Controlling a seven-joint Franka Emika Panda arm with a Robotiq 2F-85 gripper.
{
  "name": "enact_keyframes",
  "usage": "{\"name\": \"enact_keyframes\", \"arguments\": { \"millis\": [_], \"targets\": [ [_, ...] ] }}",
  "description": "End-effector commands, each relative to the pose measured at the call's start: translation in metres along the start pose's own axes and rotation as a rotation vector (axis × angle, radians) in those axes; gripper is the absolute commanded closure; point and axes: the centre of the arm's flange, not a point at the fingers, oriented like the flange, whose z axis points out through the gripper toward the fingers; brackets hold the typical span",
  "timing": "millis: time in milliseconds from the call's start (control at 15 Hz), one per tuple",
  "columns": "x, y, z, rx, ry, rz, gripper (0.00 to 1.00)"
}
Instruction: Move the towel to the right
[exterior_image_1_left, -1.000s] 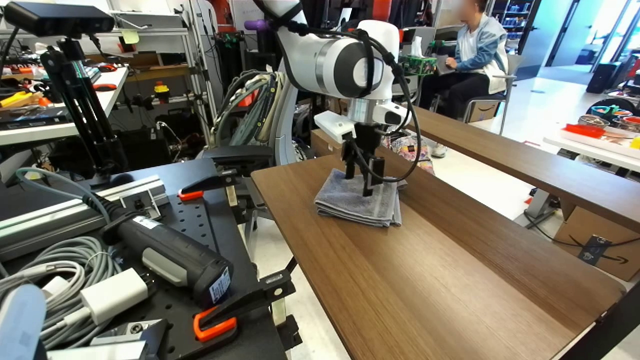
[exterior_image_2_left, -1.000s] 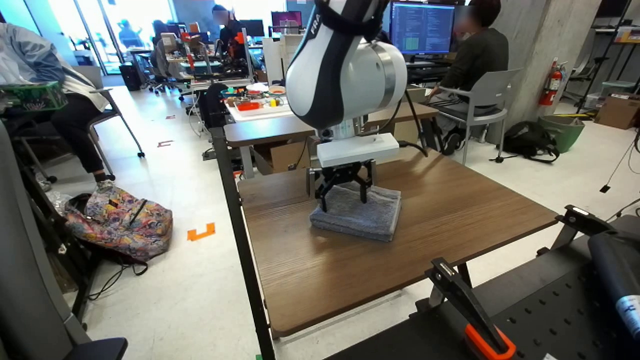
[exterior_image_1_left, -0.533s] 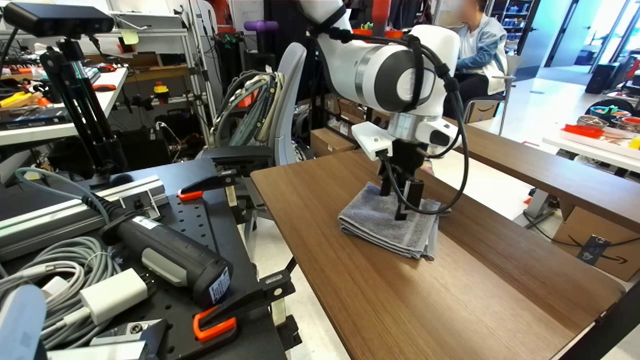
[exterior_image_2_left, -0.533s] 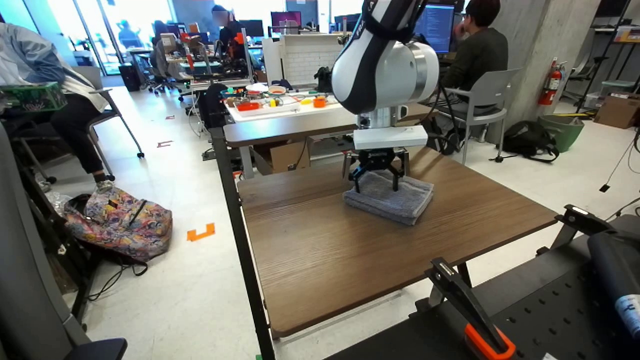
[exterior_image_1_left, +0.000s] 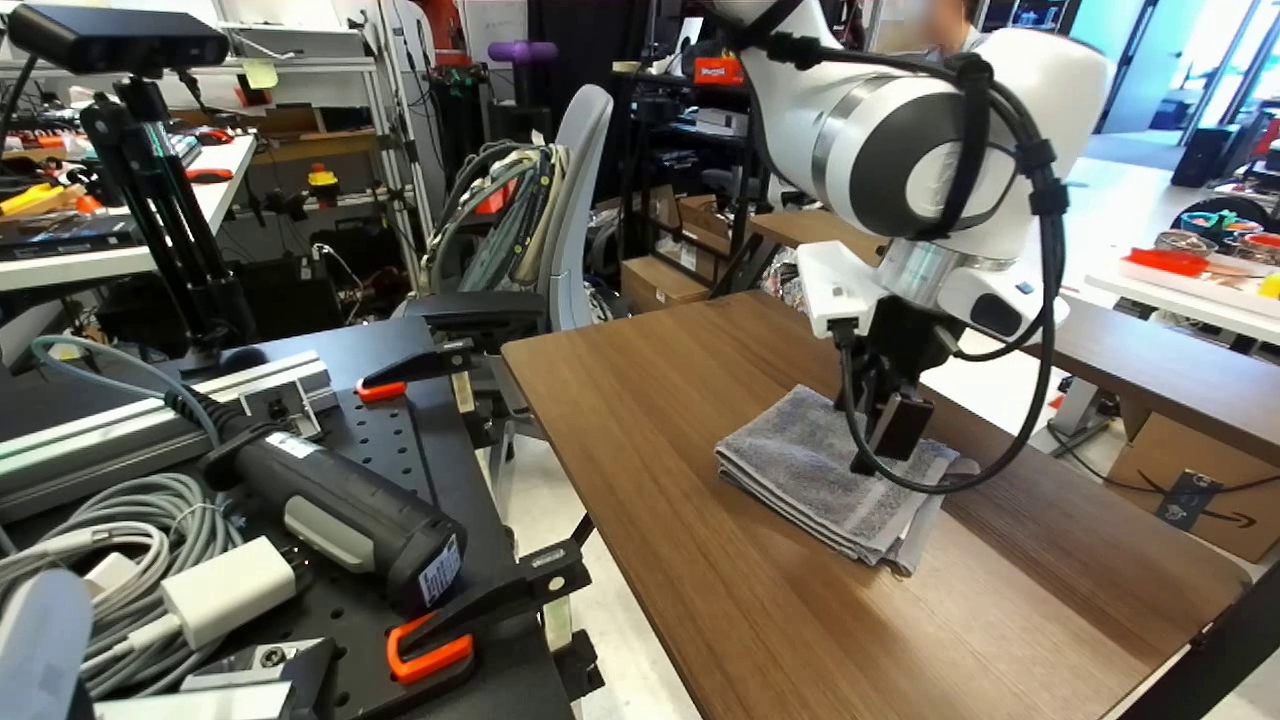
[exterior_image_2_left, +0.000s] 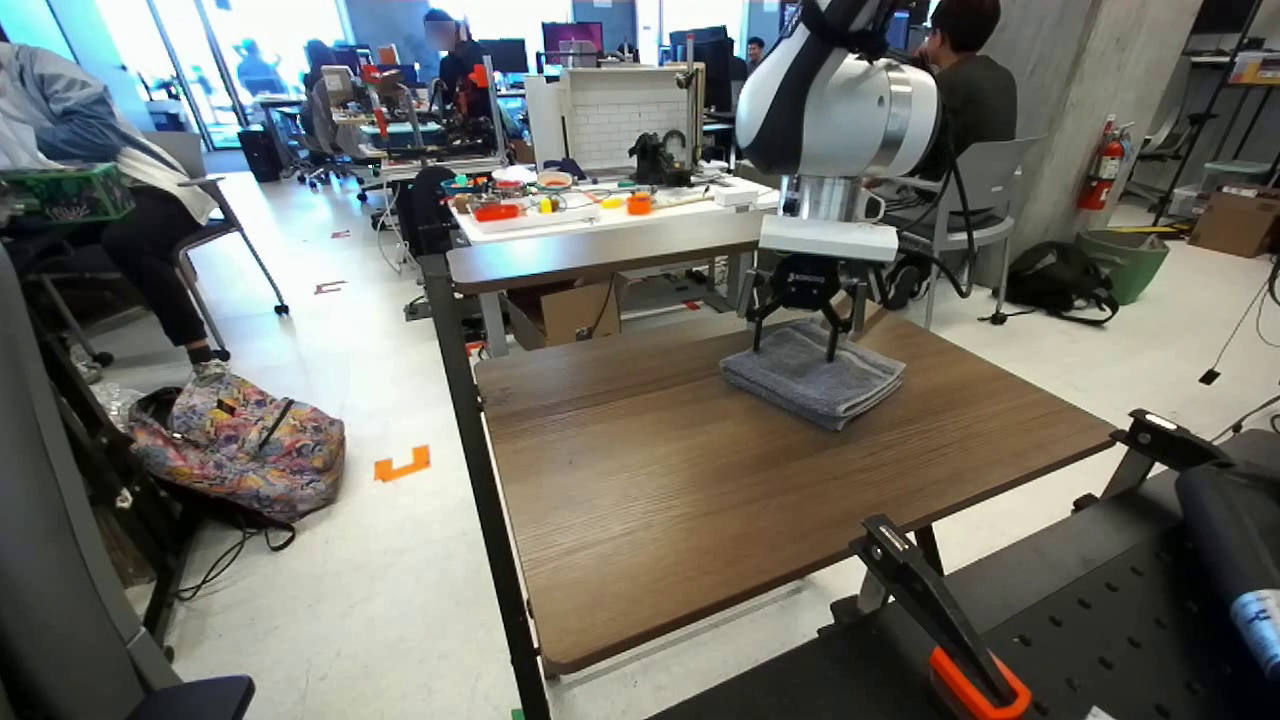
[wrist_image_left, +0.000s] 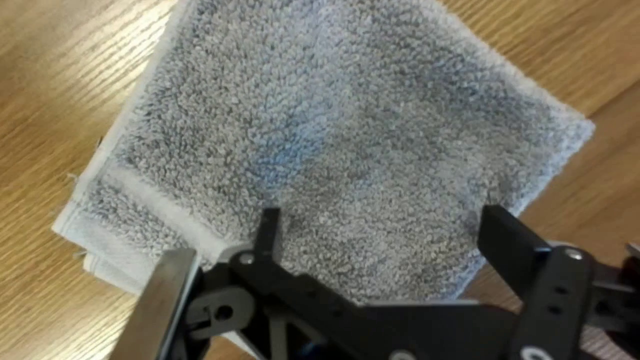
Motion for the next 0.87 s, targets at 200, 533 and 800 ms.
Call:
{"name": "enact_keyframes", "arguments": {
  "millis": [200,533,800],
  "targets": [
    [0.011,-0.002,-0.014,0.071,-0.028,0.053,0.00],
    [-0.068,-0.003,-0.041,0.057,0.000,-0.070,0.00],
    [-0.038,-0.023,-0.023,0.037,-0.025,-0.052,0.00]
  ]
}}
